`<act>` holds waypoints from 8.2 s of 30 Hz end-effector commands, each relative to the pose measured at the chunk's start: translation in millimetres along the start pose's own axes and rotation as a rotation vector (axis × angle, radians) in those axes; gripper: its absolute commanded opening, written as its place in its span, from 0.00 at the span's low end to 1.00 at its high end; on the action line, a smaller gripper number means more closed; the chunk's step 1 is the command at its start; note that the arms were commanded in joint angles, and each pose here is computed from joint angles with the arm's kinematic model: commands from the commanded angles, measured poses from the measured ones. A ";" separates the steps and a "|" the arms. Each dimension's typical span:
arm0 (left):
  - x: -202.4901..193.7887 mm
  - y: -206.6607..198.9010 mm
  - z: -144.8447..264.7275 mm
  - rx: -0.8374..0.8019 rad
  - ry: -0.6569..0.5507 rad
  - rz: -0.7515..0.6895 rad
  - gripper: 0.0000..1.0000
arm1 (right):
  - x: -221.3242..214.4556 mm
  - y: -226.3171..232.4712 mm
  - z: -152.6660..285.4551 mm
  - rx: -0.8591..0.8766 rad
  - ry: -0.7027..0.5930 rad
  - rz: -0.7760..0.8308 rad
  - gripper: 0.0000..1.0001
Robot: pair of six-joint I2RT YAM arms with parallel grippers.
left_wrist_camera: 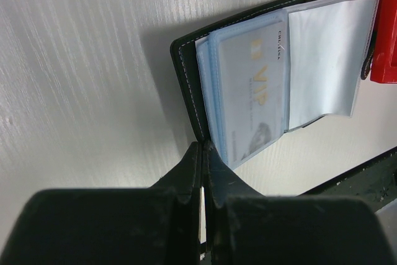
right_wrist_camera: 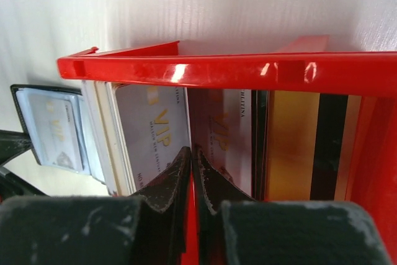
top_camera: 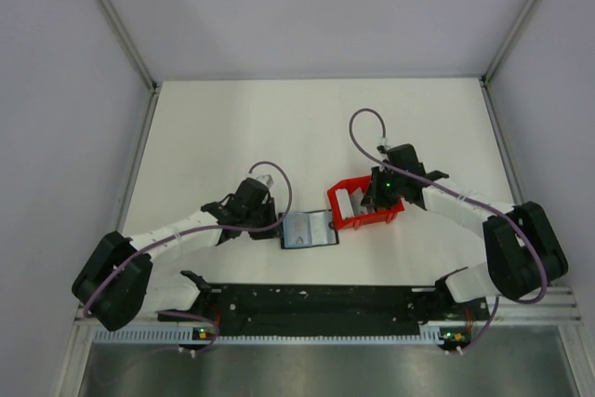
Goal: Put the credit cards into the card holder
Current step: Pick up the credit card from the storage box, then turn over the card slot in the card holder, then insert the credit card into the card holder.
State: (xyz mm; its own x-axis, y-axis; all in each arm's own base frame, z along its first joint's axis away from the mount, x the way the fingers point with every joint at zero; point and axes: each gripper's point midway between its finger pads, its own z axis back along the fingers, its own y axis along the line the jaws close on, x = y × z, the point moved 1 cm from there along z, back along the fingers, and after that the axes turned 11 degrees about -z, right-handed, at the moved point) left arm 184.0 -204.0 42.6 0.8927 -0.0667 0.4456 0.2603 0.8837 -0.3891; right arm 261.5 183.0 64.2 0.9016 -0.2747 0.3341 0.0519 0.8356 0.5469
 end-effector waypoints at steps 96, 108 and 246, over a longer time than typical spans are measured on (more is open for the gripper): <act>24.0 -26.6 31.8 -0.112 -0.131 0.018 0.00 | -95.1 183.8 -36.3 0.133 -0.206 0.132 0.00; 19.5 -19.8 28.9 -0.080 -0.118 0.019 0.00 | -84.0 186.6 -14.0 0.152 -0.250 0.152 0.00; 1.5 9.0 1.5 0.046 -0.051 0.029 0.00 | -120.1 164.5 -67.9 0.191 0.122 0.232 0.41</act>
State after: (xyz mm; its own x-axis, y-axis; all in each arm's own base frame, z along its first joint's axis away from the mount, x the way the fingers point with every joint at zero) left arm 178.6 -185.0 31.4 0.8986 -0.0207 0.4383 0.1862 0.9225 -0.3382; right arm 187.2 372.9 41.9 0.9454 -0.0308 0.3245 -0.1799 0.7810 0.5980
